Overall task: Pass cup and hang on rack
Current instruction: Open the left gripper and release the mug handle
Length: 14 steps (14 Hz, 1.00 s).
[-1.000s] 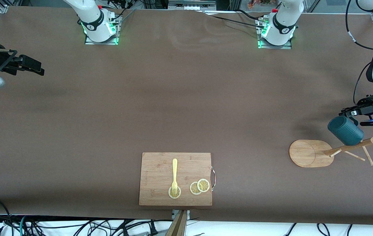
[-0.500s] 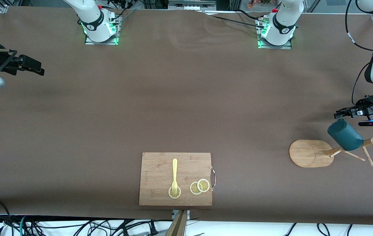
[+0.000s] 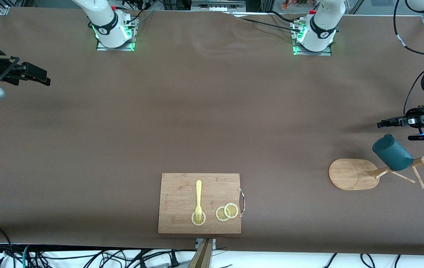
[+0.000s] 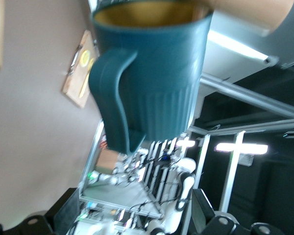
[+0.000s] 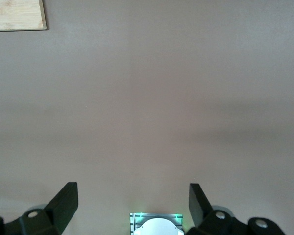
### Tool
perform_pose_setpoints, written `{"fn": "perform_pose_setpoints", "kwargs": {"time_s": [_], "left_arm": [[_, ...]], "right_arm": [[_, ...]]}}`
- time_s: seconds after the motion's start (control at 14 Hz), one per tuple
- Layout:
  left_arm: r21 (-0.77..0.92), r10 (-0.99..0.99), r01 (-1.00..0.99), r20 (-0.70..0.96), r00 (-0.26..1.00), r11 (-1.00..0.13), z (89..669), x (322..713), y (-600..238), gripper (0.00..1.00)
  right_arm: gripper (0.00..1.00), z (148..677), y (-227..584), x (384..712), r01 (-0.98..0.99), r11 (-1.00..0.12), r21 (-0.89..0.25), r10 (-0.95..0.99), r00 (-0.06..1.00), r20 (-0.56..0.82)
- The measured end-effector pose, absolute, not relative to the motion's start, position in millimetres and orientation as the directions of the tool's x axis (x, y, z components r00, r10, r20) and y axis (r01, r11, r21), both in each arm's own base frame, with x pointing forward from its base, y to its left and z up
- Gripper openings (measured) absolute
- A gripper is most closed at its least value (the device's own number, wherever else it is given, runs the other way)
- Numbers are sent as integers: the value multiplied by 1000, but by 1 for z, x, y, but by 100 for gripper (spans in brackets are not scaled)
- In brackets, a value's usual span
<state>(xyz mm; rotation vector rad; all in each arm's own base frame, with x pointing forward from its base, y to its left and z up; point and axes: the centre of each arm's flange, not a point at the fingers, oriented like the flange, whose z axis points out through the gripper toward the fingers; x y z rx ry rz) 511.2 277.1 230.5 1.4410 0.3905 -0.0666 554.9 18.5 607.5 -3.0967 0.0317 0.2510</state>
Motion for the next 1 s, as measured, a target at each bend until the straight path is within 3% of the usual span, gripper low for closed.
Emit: {"fn": "perform_pose_setpoints", "kwargs": {"time_s": [0.57,1.0], "left_arm": [[922,12,280,-287,958,-268,328,481,288,100],[716,-171,64,-252,953,-695,441,534,251,100]], "right_arm": [[100,607,19,555,-23,-999,-33,-17,987,-162],[100,608,19,555,-22,-999,-34,-16,987,-161]]}}
